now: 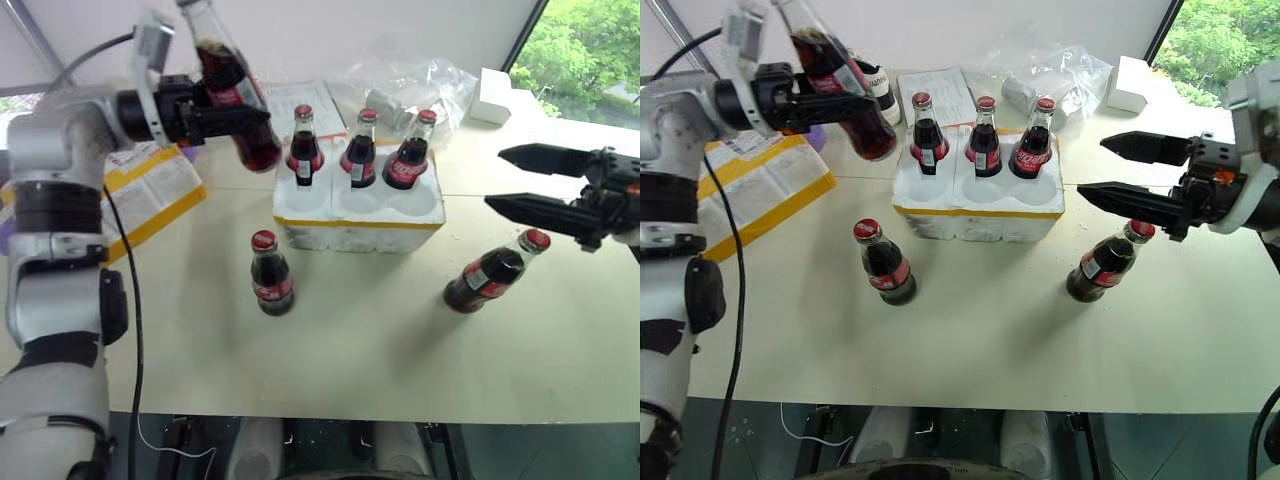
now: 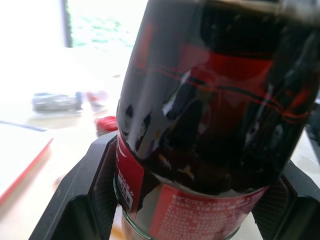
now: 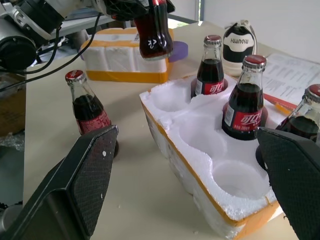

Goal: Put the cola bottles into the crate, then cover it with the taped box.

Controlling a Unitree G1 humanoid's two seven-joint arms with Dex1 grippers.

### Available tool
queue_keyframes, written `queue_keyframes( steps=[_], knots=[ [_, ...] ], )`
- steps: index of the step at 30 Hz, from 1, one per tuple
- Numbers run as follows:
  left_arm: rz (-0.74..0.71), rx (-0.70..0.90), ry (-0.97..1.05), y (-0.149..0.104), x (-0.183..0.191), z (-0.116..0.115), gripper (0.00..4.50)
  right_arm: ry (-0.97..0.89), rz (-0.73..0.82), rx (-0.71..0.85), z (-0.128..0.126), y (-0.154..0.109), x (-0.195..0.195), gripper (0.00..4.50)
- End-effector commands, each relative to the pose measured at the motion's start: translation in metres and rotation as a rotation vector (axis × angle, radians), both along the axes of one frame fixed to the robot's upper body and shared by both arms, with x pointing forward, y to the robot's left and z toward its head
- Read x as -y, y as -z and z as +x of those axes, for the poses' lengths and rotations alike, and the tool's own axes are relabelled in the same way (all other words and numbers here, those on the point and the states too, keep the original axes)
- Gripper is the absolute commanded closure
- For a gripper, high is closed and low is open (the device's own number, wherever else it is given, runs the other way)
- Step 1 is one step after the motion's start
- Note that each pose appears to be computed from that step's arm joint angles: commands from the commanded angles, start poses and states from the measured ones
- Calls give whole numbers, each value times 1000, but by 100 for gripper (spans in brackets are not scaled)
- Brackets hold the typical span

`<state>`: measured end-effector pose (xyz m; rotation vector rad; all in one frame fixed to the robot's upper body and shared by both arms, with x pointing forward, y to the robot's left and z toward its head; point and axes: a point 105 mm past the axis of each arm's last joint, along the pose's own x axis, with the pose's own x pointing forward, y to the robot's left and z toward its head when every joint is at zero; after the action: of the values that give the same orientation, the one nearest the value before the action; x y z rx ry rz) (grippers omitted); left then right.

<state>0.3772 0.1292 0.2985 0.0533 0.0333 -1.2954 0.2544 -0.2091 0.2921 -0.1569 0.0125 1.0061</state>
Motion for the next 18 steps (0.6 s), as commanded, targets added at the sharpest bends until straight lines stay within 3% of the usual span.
queue_keyframes(
  steps=[1, 18],
  knots=[
    [25, 86, 56, -15, 13, -2, 168, 11, 3, 77, -9, -14, 1, 0],
    [195, 96, 120, 48, 46, 12, 168, 58, 28, 86, -11, -13, 3, 0]
  ],
)
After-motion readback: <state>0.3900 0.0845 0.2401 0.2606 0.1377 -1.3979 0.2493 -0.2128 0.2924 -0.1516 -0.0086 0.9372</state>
